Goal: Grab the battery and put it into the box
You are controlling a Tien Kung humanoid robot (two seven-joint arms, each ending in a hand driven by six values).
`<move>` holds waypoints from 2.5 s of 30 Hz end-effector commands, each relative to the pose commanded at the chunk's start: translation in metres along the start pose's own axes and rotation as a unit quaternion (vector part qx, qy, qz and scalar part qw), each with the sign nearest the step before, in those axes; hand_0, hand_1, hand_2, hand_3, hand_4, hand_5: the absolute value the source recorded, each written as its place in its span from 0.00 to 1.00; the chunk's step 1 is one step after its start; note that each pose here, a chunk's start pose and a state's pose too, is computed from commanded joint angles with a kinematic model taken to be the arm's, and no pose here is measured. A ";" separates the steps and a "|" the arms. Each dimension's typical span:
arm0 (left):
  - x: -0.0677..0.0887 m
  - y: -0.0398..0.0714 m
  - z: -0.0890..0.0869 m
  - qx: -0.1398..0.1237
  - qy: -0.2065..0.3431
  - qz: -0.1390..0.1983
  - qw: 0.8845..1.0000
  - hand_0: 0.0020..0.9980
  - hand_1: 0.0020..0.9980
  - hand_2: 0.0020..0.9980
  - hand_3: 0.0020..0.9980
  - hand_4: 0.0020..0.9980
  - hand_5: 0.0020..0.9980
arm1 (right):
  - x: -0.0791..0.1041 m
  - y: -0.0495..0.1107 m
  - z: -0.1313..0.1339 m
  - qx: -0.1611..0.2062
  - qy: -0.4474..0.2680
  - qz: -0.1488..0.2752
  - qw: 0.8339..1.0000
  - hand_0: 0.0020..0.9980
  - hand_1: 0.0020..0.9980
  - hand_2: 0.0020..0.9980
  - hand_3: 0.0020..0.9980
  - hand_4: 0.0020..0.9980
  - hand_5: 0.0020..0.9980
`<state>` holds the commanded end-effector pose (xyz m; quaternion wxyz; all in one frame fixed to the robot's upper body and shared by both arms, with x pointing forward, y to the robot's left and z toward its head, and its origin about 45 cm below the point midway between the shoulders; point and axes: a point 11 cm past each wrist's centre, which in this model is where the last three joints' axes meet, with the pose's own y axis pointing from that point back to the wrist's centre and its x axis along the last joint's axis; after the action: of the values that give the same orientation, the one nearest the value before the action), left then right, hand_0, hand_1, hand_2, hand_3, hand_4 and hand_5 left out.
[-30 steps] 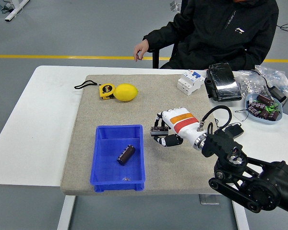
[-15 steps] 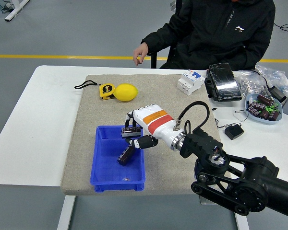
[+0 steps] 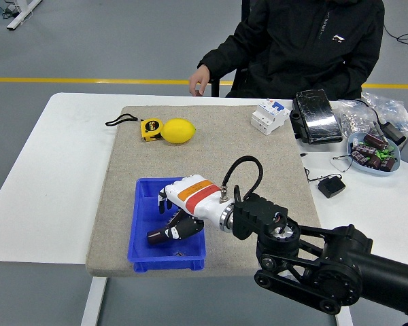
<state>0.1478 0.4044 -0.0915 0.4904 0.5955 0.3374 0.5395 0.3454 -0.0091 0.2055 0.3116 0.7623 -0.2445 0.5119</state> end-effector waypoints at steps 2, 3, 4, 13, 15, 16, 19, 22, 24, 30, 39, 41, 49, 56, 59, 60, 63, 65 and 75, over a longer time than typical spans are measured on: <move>0.000 0.000 0.000 0.000 -0.001 0.000 1.000 0.73 0.69 0.65 0.58 0.63 0.55 | 0.002 0.000 0.003 -0.004 -0.001 0.003 1.000 0.44 0.59 0.75 0.90 1.00 0.47; 0.000 0.000 0.000 0.000 -0.001 0.000 1.000 0.73 0.69 0.65 0.58 0.63 0.55 | 0.003 0.000 0.004 -0.005 -0.002 0.005 1.000 0.44 0.59 0.75 0.90 1.00 0.47; 0.000 0.000 0.000 0.000 -0.001 0.000 1.000 0.73 0.69 0.65 0.58 0.63 0.55 | 0.004 0.000 0.005 -0.007 -0.003 0.006 1.000 0.44 0.59 0.75 0.90 1.00 0.47; -0.002 0.000 0.003 -0.004 -0.001 -0.002 1.000 0.73 0.69 0.65 0.58 0.63 0.55 | 0.042 0.015 0.072 -0.082 -0.040 0.084 0.992 0.44 0.59 0.75 0.89 1.00 0.48; -0.003 0.000 0.003 -0.005 -0.001 -0.002 1.000 0.73 0.69 0.65 0.58 0.63 0.55 | 0.053 0.025 0.101 -0.116 -0.064 0.111 0.985 0.46 0.59 0.74 0.86 0.99 0.47; -0.003 0.000 0.003 -0.005 -0.001 -0.002 1.000 0.73 0.69 0.65 0.58 0.63 0.55 | 0.056 0.029 0.113 -0.129 -0.080 0.121 0.981 0.46 0.59 0.74 0.86 0.99 0.47; -0.004 0.000 0.002 -0.006 -0.001 -0.001 1.000 0.73 0.69 0.65 0.58 0.63 0.55 | 0.057 0.050 0.151 -0.165 -0.159 0.153 0.961 0.46 0.59 0.74 0.86 0.99 0.47; -0.005 0.000 0.001 -0.006 -0.001 -0.001 1.000 0.73 0.69 0.65 0.58 0.63 0.55 | 0.055 0.070 0.174 -0.171 -0.232 0.185 0.940 0.61 0.68 0.79 0.85 1.00 0.52; -0.007 -0.001 0.000 -0.007 -0.001 -0.002 1.000 0.73 0.69 0.65 0.58 0.63 0.55 | 0.052 0.079 0.181 -0.165 -0.274 0.199 0.926 0.61 0.68 0.79 0.85 1.00 0.52; -0.014 -0.002 -0.003 -0.007 -0.001 -0.007 1.000 0.73 0.70 0.65 0.58 0.63 0.54 | 0.028 0.099 0.191 -0.143 -0.425 0.208 0.869 0.71 0.75 0.83 0.86 1.00 0.73; -0.026 -0.004 -0.016 -0.002 -0.003 -0.014 1.000 0.73 0.70 0.65 0.58 0.63 0.54 | -0.016 0.118 0.185 -0.103 -0.641 0.225 0.727 0.87 0.87 0.88 0.91 1.00 0.91; -0.028 -0.004 -0.019 -0.002 -0.004 -0.015 1.000 0.73 0.70 0.65 0.58 0.63 0.54 | -0.025 0.122 0.183 -0.097 -0.680 0.231 0.689 0.87 0.87 0.88 0.91 1.00 0.91; -0.035 -0.005 -0.022 -0.004 -0.010 -0.019 1.000 0.73 0.70 0.66 0.58 0.63 0.54 | -0.046 0.140 0.182 -0.093 -0.707 0.260 0.651 0.90 0.88 0.89 0.92 1.00 0.95; -0.035 -0.006 -0.027 -0.004 -0.010 -0.020 1.000 0.73 0.70 0.66 0.58 0.63 0.54 | -0.053 0.161 0.188 -0.103 -0.689 0.285 0.658 0.87 0.86 0.88 0.90 1.00 0.95; -0.037 -0.006 -0.031 -0.003 -0.007 -0.020 1.000 0.73 0.70 0.66 0.58 0.63 0.54 | -0.058 0.171 0.191 -0.110 -0.687 0.293 0.656 0.87 0.86 0.88 0.90 1.00 0.95; -0.037 -0.007 -0.033 -0.003 -0.007 -0.021 1.000 0.73 0.70 0.66 0.58 0.63 0.54 | -0.059 0.173 0.192 -0.111 -0.687 0.295 0.655 0.87 0.86 0.88 0.90 1.00 0.95; -0.037 -0.007 -0.039 0.000 -0.008 -0.021 1.000 0.73 0.70 0.66 0.58 0.63 0.54 | -0.064 0.178 0.191 -0.114 -0.689 0.298 0.651 0.86 0.85 0.87 0.90 1.00 0.95; -0.038 -0.008 -0.043 0.005 -0.010 -0.021 1.000 0.73 0.70 0.66 0.58 0.63 0.54 | -0.066 0.178 0.190 -0.114 -0.691 0.297 0.649 0.86 0.85 0.87 0.90 1.00 0.95; -0.037 -0.008 -0.052 0.010 -0.023 -0.020 0.999 0.73 0.70 0.66 0.58 0.63 0.54 | -0.065 0.178 0.184 -0.107 -0.693 0.297 0.648 0.86 0.85 0.87 0.89 1.00 0.94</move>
<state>0.0914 0.3840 -0.1142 0.5028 0.6055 0.3438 0.5123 0.3150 -0.2615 0.1333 -0.0380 0.7428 -0.6558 -0.1296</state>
